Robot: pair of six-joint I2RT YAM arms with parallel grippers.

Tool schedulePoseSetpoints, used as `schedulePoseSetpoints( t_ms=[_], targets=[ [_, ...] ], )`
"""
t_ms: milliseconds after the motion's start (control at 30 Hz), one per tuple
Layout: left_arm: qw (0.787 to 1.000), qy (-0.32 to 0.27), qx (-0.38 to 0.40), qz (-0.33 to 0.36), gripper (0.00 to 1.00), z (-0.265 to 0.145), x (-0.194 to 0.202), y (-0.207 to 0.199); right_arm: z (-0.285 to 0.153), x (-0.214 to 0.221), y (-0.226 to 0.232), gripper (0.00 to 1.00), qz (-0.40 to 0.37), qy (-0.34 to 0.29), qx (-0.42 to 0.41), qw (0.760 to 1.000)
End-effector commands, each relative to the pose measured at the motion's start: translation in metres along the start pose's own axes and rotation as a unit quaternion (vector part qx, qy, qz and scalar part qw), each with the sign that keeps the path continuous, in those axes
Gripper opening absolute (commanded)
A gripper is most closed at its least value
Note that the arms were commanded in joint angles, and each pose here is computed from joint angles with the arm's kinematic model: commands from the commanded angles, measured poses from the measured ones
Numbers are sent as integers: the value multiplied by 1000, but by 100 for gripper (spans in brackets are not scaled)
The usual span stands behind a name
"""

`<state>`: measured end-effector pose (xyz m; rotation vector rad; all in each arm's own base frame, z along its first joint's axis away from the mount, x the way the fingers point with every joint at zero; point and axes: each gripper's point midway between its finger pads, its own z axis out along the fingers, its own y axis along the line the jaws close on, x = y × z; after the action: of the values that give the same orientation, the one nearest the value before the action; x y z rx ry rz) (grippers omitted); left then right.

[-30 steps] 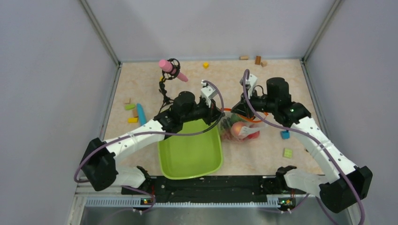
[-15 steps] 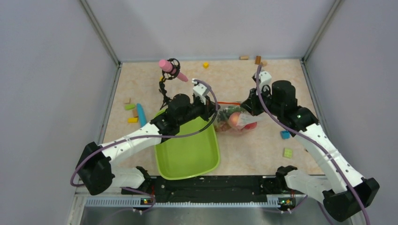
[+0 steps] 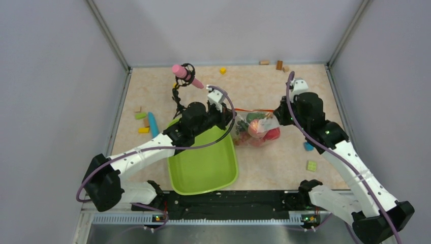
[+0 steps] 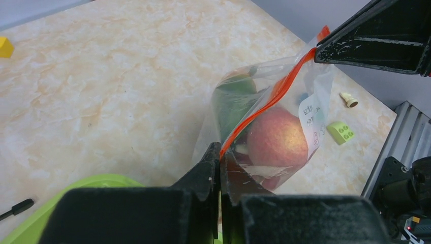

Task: Place the food in the zip-top bag and seal the zipper
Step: Zip the zipper food storage bag at the center of the board.

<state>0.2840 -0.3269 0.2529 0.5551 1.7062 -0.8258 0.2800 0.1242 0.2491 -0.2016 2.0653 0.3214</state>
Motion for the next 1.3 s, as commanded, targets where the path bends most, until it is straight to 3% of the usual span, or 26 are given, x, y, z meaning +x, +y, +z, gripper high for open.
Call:
schedulePoseSetpoints(
  t_ms=[0,533,967,1267],
  targets=[
    [995,-27,-96,7,0,-13,-14,43,-22,-6,-76,0,0,-29,200,979],
    [993,-22,-114,11,0,-13,-12,52,-38,8,-122,0,15,-9,328,945],
    [988,-13,-151,12,0,-9,-8,77,-69,6,-152,0,-31,-26,408,912],
    [986,-9,-168,13,0,-6,-10,89,-72,5,-149,0,-75,-44,379,921]
  ],
)
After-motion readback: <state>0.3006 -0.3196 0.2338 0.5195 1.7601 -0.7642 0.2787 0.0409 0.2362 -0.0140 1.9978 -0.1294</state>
